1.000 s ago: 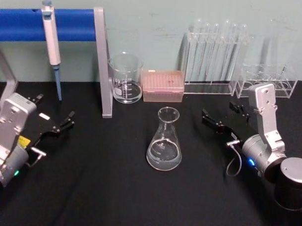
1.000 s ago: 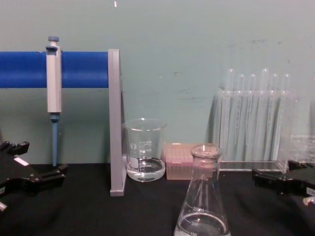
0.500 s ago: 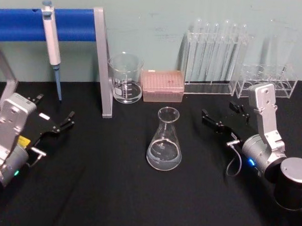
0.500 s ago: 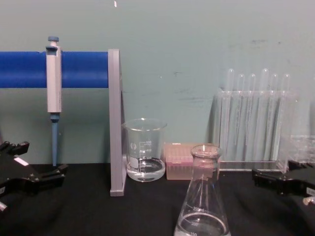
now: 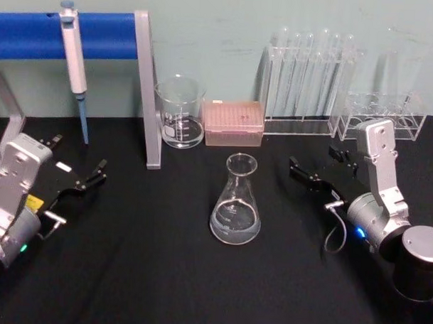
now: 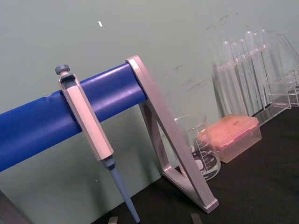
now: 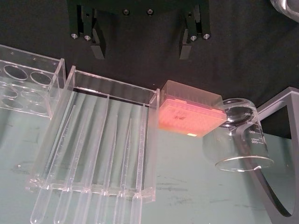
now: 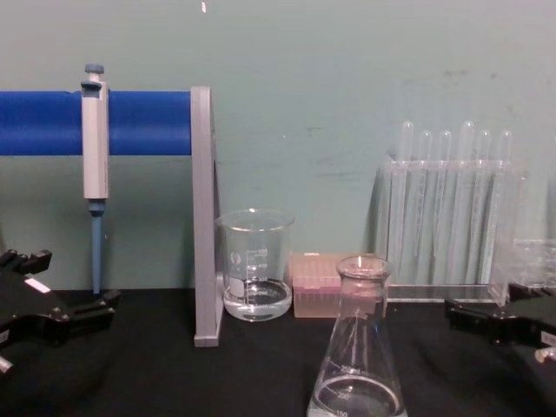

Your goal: Grasp the erlenmeyer flask with one hand, shake it three times, then place it back.

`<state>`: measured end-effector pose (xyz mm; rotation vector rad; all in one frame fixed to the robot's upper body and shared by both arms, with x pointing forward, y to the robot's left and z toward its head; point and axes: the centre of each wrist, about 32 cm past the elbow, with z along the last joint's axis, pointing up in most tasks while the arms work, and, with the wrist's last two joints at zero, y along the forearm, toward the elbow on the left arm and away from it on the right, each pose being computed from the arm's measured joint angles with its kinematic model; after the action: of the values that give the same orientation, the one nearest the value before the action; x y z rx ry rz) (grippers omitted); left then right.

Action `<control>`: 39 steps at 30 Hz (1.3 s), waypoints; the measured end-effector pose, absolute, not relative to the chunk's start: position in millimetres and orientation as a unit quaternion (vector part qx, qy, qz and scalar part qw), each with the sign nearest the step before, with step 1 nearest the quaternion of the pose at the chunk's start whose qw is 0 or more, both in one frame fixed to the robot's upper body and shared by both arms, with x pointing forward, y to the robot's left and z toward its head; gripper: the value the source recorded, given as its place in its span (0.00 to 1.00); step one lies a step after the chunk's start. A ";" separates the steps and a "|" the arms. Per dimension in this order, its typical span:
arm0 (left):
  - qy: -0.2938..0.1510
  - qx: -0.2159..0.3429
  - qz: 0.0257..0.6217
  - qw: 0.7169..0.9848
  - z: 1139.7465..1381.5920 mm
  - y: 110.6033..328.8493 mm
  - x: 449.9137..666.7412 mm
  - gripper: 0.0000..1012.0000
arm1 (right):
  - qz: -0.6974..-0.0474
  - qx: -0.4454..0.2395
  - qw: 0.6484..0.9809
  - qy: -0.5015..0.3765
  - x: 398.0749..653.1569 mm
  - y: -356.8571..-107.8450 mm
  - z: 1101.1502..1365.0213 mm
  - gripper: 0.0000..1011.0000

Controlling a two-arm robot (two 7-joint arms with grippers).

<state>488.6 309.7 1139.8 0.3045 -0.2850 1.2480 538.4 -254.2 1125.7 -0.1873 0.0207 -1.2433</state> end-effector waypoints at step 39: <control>-0.132 0.141 0.580 0.791 1139.8 309.7 488.6 0.99 | -0.581 -0.088 0.809 0.010 538.4 -254.2 1125.7 0.99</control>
<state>488.6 309.7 1139.8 0.3045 -0.2850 1.2480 538.4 -254.2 1125.7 -0.1872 0.0206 -1.2433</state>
